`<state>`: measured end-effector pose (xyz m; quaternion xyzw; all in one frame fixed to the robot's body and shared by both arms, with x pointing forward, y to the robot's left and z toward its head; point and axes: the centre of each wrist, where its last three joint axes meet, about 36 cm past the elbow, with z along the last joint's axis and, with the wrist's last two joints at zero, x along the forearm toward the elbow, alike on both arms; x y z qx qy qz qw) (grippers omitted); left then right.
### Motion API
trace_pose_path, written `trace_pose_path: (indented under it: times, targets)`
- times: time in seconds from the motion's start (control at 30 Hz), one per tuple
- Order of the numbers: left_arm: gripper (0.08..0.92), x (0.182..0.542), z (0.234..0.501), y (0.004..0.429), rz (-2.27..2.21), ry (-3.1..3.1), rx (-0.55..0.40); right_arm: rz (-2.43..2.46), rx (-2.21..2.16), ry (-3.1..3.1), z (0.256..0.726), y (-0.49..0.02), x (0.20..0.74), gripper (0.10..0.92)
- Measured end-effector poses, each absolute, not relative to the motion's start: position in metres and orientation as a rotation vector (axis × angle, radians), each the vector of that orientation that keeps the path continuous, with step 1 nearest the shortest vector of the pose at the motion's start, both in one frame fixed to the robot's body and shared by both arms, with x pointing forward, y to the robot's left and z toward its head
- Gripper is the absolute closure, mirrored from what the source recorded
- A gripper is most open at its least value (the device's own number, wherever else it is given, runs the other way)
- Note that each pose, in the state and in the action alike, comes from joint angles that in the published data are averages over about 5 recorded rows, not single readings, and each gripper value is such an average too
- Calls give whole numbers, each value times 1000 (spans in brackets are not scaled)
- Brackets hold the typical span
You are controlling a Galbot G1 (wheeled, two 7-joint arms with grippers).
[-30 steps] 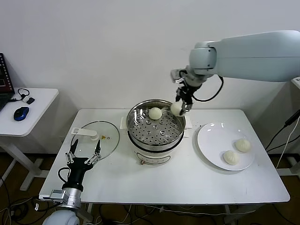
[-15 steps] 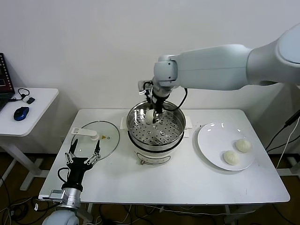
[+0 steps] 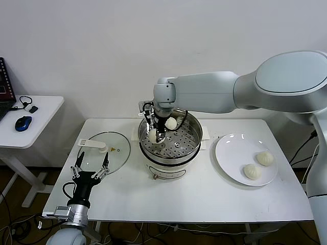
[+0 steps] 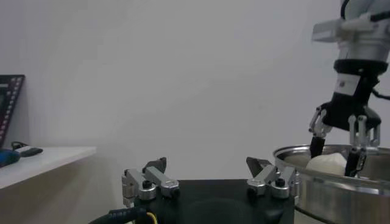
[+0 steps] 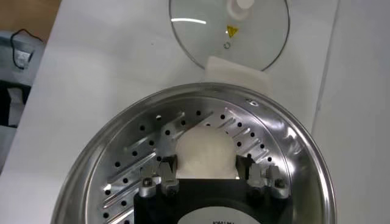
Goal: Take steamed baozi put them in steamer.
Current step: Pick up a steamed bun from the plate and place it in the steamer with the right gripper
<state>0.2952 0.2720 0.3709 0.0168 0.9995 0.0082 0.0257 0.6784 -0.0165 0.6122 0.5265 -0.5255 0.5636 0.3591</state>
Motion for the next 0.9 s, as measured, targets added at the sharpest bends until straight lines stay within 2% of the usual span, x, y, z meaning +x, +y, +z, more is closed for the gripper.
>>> trace_pose_path:
  times: [0.57,0.63,0.77,0.9]
  targets:
    - [177,293,372,272,26,3081,44,1439,1346,-1393,589,-1,691,377]
    - [177,293,373,273,26,3080,44,1440,1343,-1394,589,-2,692,348]
    - [177,293,374,272,25,3078,44,1442,1336,-1394,592,-6,693,234]
    - [177,292,375,272,24,3076,43,1441,1334,-1391,601,-14,693,202]
